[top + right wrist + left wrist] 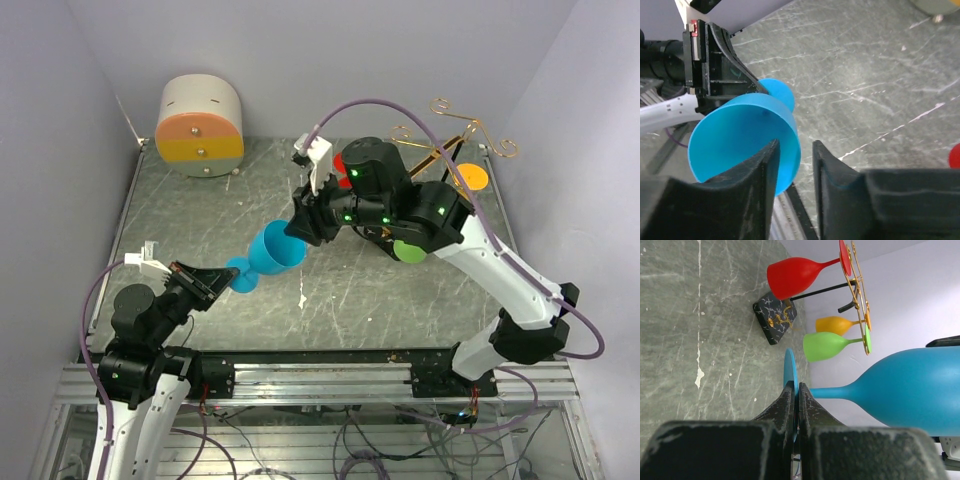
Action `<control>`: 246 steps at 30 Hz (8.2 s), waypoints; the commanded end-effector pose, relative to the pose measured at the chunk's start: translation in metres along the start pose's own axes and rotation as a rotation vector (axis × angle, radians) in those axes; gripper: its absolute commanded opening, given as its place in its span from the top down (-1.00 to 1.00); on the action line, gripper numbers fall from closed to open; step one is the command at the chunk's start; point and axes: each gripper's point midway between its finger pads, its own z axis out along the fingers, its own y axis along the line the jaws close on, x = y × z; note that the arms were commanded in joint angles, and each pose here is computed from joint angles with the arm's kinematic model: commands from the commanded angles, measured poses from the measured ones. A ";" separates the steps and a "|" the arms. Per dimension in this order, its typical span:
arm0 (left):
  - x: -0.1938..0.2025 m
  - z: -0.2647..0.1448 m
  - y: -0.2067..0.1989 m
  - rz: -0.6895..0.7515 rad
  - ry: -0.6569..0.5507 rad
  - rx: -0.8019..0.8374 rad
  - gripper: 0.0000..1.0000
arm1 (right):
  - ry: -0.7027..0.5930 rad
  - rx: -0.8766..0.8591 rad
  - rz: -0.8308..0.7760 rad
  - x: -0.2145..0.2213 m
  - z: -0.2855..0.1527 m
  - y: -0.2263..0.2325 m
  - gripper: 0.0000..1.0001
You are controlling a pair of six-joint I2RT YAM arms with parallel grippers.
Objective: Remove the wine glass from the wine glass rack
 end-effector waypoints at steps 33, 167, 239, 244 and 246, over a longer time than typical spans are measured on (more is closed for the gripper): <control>-0.119 -0.041 0.025 0.540 -0.414 -0.510 -0.05 | 0.159 0.412 0.172 0.044 0.188 -0.182 1.00; -0.109 -0.021 0.040 0.536 -0.337 -0.515 0.02 | -0.590 0.979 0.951 0.148 -0.251 -0.341 0.21; -0.107 -0.020 0.040 0.536 -0.331 -0.509 0.04 | -0.810 0.844 0.994 0.124 -0.248 -0.320 1.00; -0.107 -0.021 0.039 0.535 -0.332 -0.508 0.04 | -0.804 0.776 0.992 0.119 -0.240 -0.317 1.00; -0.107 -0.021 0.040 0.536 -0.331 -0.509 0.04 | -0.802 0.761 0.996 0.118 -0.238 -0.319 1.00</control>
